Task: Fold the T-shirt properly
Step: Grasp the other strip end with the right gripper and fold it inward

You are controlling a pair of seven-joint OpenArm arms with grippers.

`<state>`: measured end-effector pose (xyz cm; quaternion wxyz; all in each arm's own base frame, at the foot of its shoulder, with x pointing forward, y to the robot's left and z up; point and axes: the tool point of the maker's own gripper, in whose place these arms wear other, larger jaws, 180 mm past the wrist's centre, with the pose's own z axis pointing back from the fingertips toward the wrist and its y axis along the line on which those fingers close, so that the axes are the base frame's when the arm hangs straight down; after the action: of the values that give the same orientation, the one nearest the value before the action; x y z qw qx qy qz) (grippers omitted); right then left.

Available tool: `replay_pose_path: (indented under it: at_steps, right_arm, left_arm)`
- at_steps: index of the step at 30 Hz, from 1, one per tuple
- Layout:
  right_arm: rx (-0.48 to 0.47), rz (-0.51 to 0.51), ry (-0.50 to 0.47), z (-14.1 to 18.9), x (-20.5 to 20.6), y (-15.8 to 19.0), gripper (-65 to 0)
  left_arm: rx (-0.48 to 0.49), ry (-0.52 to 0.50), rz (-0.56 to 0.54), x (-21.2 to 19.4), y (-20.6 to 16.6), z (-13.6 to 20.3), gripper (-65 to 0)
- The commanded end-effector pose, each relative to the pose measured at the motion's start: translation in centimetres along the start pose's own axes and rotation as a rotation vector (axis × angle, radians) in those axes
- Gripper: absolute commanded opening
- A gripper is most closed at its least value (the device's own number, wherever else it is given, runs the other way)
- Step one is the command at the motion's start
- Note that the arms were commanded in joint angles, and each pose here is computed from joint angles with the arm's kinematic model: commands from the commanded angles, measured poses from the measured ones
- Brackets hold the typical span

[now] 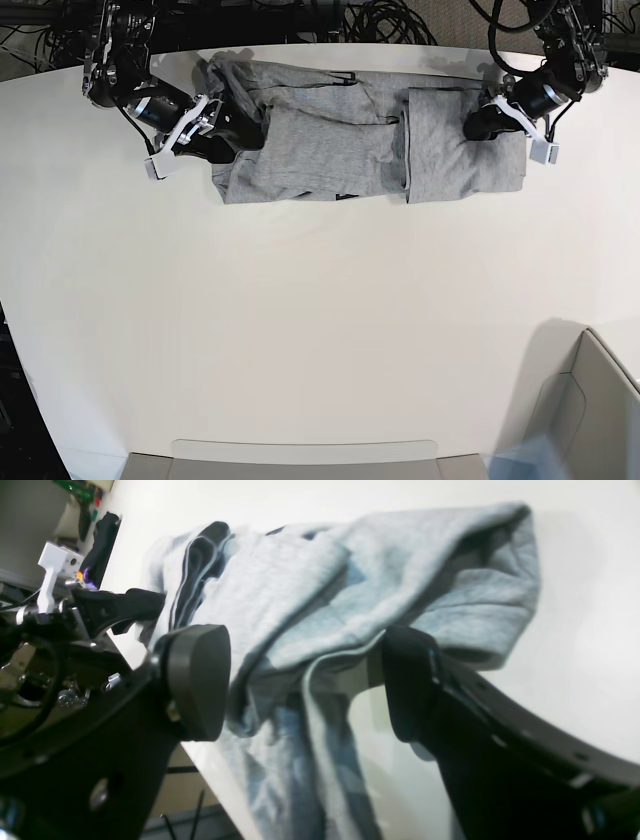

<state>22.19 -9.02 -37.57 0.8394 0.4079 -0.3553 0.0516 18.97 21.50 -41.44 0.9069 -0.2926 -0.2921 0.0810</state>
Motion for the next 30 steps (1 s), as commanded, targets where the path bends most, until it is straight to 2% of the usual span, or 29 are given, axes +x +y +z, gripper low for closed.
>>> replay_pose_path:
  at_steps: [1, 5, 8, 16, 22, 30]
  right_arm:
    - [0.028, 0.022, -0.037, 0.0, 1.0, 0.4, -18.5]
    - [0.025, -0.043, -0.026, -1.1, -0.1, -0.4, -18.5]
    - [0.003, -0.033, 0.007, -1.8, -0.8, -0.8, -18.5]
    - [0.063, -0.032, 0.045, -3.7, -2.2, 1.7, -18.5]
    - [0.004, -0.171, 0.035, -4.9, -2.4, 1.5, -18.5]
    - [-0.006, -0.151, 0.041, -4.7, -2.3, 1.1, -18.5]
  left_arm:
    - [0.01, 0.006, -0.02, 0.3, 0.1, 0.3, -53.3]
    - [0.011, 0.007, -0.021, 0.3, 0.2, 0.4, -53.3]
    - [0.01, 0.006, -0.022, 0.3, 0.1, 0.4, -53.3]
    - [0.009, 0.006, -0.021, 0.3, 0.1, 0.4, -53.3]
    - [0.011, 0.008, -0.022, 0.3, 0.2, 0.4, -53.3]
    - [0.012, 0.008, -0.023, 0.3, 0.2, 0.4, -53.3]
